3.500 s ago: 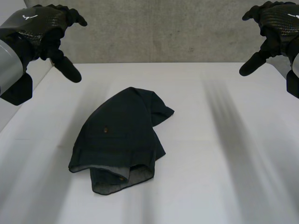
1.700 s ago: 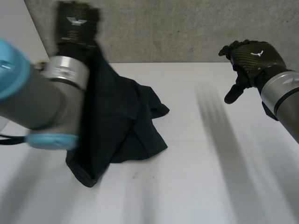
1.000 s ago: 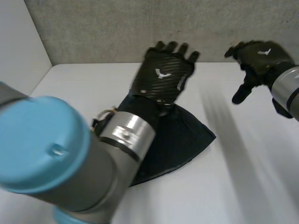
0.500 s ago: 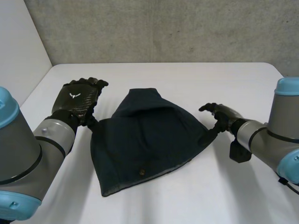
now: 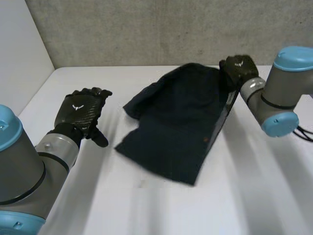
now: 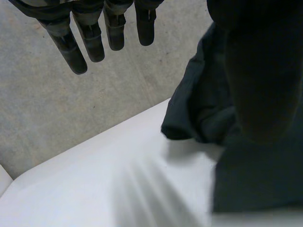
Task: Fold the shorts.
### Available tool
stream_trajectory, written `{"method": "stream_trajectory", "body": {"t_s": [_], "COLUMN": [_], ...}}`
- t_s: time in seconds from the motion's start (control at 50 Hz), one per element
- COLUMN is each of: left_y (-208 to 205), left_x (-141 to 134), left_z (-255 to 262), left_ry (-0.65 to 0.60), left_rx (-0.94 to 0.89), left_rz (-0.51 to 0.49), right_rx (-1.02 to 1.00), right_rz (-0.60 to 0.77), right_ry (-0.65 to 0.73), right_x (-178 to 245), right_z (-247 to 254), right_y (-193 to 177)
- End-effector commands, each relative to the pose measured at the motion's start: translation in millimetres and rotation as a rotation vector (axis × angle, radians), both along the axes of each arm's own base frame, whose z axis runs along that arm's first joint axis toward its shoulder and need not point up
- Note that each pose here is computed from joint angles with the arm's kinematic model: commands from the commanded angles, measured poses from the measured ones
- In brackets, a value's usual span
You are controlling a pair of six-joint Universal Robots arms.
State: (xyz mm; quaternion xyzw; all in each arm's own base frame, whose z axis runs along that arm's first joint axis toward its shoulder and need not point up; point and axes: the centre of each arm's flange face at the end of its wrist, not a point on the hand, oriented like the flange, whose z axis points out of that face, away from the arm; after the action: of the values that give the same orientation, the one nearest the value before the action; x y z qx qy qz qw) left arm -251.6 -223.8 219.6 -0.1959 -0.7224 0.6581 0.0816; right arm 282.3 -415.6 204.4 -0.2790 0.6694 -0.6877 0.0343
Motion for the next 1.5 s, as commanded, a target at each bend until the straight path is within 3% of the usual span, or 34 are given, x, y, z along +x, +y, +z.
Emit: {"method": "stream_trajectory", "body": {"t_s": [0.02,0.12,0.28,0.46,0.56,0.68,0.94,1.2,1.44,1.5], "left_y": [-2,-1,-7,-18,-21,-33,-44,-45,-40,-36], "left_x": [1,0,-2,-16,-27,-36,-55,-69,-80,-80], "left_z": [-2,-5,-12,-39,-59,-71,-97,-96,-85,-49], "left_ry": [0.001,-0.004,-0.020,-0.048,-0.056,-0.063,-0.133,-0.120,-0.106,-0.079], "left_rx": [-0.001,0.005,0.013,0.088,0.135,0.150,0.148,0.125,0.094,0.018], "left_rz": [0.005,0.000,-0.001,-0.071,-0.147,-0.160,-0.205,-0.231,-0.257,-0.255], "right_rx": [-0.209,-0.173,-0.011,0.494,0.545,0.482,0.476,0.446,0.271,0.216], "right_rz": [0.003,-0.001,-0.009,0.038,0.121,0.179,0.213,0.176,0.104,0.113], "right_ry": [0.088,0.084,0.047,0.000,-0.039,-0.054,-0.034,0.009,0.054,0.034], "right_x": [11,4,-20,-37,-38,-32,-18,-9,-9,-7], "right_z": [-2,8,40,-10,-26,-41,-66,-87,-81,-61], "right_y": [-17,-2,60,148,180,201,206,193,168,165]}}
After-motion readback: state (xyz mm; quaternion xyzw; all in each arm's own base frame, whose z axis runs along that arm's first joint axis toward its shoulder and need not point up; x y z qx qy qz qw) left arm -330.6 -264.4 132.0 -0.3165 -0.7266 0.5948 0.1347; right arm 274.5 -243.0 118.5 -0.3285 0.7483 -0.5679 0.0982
